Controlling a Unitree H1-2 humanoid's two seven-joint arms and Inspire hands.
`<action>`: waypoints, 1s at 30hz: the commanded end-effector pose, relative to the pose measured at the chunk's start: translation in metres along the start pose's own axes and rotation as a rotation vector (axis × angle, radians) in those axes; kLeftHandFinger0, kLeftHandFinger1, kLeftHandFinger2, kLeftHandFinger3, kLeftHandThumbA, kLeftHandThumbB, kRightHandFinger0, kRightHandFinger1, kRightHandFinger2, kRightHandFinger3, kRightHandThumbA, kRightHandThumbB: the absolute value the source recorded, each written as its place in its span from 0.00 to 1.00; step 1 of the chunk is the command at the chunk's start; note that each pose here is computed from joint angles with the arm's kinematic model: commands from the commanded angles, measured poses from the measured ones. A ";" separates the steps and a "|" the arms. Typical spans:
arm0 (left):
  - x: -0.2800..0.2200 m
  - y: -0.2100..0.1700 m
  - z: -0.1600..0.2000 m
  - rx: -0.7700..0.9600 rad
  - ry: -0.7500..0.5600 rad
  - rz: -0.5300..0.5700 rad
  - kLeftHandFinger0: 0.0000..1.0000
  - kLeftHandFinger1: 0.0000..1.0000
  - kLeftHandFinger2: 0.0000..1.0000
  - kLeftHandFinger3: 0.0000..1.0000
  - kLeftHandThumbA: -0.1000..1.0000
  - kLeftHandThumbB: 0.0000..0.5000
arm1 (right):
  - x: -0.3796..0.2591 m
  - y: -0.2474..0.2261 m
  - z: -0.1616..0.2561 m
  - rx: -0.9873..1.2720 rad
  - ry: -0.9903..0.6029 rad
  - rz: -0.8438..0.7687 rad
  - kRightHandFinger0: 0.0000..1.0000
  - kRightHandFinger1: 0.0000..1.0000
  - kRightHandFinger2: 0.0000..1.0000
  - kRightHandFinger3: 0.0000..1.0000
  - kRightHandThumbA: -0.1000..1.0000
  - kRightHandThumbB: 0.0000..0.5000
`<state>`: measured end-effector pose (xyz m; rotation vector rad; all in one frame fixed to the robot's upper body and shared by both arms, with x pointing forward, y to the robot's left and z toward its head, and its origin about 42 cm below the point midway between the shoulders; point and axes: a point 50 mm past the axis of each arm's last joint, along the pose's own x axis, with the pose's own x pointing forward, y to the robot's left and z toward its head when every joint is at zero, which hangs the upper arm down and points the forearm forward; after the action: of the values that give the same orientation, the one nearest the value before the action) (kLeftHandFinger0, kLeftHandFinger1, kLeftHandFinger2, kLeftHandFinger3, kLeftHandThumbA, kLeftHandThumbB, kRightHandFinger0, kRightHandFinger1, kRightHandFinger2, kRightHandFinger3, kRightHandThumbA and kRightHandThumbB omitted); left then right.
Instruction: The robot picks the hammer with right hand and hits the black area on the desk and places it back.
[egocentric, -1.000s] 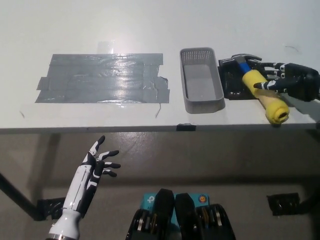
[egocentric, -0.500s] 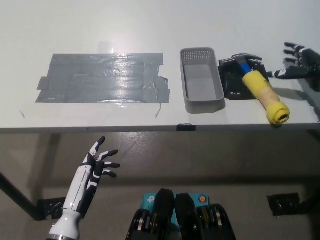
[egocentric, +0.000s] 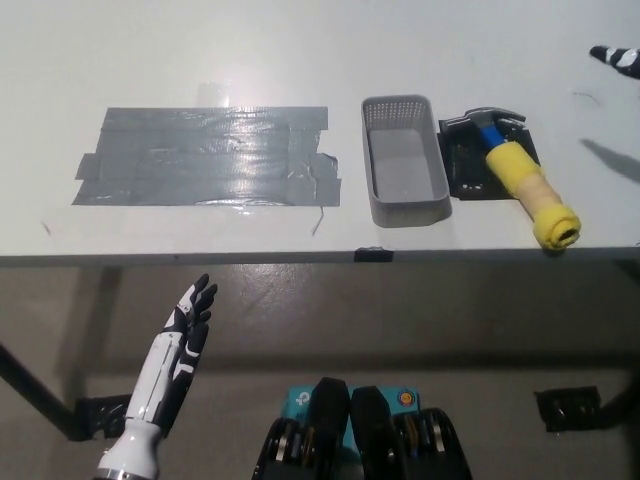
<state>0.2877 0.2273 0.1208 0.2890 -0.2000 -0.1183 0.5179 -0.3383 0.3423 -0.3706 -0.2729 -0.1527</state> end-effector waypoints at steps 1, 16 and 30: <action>0.038 0.011 0.028 0.011 -0.155 0.018 1.00 1.00 1.00 1.00 1.00 0.38 | -0.120 -0.039 0.180 0.167 -0.849 -0.190 1.00 1.00 1.00 1.00 1.00 0.66; 0.065 0.012 0.035 -0.001 -0.181 0.000 1.00 1.00 1.00 1.00 1.00 0.45 | -0.251 0.074 0.085 0.186 -0.732 0.054 1.00 1.00 1.00 1.00 1.00 0.60; 0.041 0.013 0.021 0.004 -0.135 0.005 1.00 1.00 1.00 1.00 1.00 0.42 | -0.252 0.123 -0.046 0.158 -0.312 0.111 1.00 1.00 1.00 1.00 1.00 0.57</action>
<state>0.3238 0.2224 0.1372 0.2876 -0.2486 -0.1268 0.3133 -0.2239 0.1971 -0.2633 -0.4236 0.0484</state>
